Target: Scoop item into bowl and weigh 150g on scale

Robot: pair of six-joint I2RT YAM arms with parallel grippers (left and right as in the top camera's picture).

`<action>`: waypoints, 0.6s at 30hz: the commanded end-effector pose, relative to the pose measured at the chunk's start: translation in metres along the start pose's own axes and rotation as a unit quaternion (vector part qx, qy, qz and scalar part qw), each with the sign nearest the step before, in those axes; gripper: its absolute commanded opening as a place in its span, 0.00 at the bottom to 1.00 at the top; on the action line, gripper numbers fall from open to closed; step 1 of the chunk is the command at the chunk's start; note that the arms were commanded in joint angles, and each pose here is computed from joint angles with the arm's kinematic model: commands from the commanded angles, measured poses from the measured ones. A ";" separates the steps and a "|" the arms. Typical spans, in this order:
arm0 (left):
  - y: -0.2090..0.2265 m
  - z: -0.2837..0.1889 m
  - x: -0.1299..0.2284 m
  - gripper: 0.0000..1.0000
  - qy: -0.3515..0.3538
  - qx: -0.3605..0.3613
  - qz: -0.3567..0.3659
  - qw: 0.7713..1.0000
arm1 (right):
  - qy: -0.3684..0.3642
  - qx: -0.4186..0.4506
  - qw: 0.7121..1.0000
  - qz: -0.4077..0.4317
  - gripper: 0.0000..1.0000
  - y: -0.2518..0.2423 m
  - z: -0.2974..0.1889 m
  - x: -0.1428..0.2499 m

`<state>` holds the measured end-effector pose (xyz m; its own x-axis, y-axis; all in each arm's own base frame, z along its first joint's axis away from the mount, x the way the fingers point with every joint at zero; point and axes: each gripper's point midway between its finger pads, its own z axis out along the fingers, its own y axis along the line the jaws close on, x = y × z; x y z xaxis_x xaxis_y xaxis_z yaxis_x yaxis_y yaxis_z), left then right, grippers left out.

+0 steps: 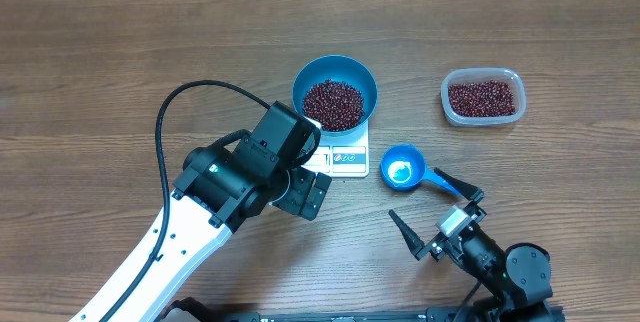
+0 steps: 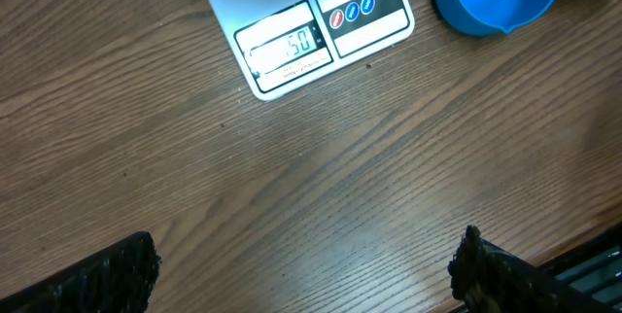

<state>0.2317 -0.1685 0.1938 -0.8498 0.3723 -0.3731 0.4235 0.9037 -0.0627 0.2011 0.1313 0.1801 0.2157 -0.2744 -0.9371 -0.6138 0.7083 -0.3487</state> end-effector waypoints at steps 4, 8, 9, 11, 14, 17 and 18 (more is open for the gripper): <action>0.000 -0.006 -0.003 1.00 -0.012 0.005 -0.010 1.000 | 0.012 0.074 0.994 0.075 1.00 -0.023 0.000 0.013; 0.000 -0.006 -0.003 1.00 -0.011 0.005 -0.010 1.000 | 0.012 0.074 0.994 0.075 1.00 -0.023 0.000 0.013; 0.000 -0.006 -0.003 0.99 -0.011 0.005 -0.010 1.000 | 0.012 0.074 0.994 0.075 1.00 -0.023 0.000 0.013; 0.000 -0.006 -0.003 0.99 -0.011 0.005 -0.010 1.000 | 0.012 0.074 0.994 0.075 1.00 -0.023 0.000 0.013; 0.000 -0.006 -0.003 1.00 -0.011 0.005 -0.010 1.000 | 0.012 0.074 0.994 0.075 1.00 -0.023 0.000 0.013; 0.000 -0.006 -0.003 1.00 -0.011 0.005 -0.010 1.000 | 0.012 0.074 0.994 0.075 1.00 -0.023 0.000 0.013; 0.000 -0.006 -0.003 1.00 -0.011 0.005 -0.010 1.000 | 0.012 0.074 0.994 0.075 1.00 -0.023 0.000 0.013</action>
<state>0.2317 -0.1685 0.1938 -0.8498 0.3723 -0.3731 0.4235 0.9037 -0.0627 0.2170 0.1122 0.1776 0.1134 -0.1831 -0.9765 -0.5247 0.8236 -0.2153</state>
